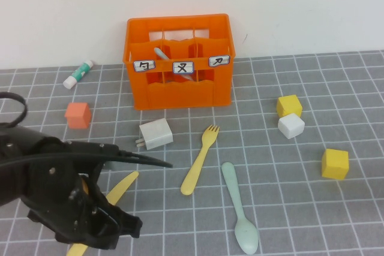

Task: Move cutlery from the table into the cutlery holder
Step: Pick up the knife

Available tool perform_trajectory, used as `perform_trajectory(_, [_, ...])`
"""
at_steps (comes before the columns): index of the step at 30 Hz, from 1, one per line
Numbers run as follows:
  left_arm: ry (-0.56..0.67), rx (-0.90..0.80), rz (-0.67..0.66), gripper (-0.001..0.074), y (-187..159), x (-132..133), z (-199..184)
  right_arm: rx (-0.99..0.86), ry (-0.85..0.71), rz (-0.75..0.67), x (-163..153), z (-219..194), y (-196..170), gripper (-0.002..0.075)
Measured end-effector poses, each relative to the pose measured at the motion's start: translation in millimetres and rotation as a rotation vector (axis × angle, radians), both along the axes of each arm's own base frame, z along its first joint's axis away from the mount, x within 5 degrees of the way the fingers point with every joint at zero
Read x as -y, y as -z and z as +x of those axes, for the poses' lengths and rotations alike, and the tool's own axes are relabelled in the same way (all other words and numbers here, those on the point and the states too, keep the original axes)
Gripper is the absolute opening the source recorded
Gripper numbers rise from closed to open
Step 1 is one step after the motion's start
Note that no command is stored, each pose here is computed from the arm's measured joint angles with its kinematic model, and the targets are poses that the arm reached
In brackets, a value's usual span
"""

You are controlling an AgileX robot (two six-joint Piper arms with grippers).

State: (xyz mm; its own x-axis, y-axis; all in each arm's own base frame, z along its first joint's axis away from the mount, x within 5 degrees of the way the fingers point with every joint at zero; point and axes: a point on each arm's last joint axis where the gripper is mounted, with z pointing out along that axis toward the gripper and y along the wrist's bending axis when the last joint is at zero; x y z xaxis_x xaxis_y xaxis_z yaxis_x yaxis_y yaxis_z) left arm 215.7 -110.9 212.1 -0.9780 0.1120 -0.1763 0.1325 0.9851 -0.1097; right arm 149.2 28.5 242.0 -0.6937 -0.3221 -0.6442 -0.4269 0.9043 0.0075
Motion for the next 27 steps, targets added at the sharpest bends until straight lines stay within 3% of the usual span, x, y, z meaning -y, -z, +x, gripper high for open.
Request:
perform_trajectory(15, [-0.047, -0.055, 0.13, 0.0255, 29.2, -3.6, 12.9, 0.013, -0.057, 0.034, -5.3, -0.7, -1.6, -0.0003])
perform_trajectory(23, [-0.12, 0.014, 0.363, 0.0255, 25.7, -28.2, 19.4, 0.015, -0.065, 0.035, -5.8, -0.8, -1.8, -0.0003])
perform_trajectory(27, [-0.229, 0.033, 0.364, 0.0246, 25.0, -47.1, 27.7, 0.015, -0.068, 0.034, -5.9, -0.9, -1.7, -0.0003])
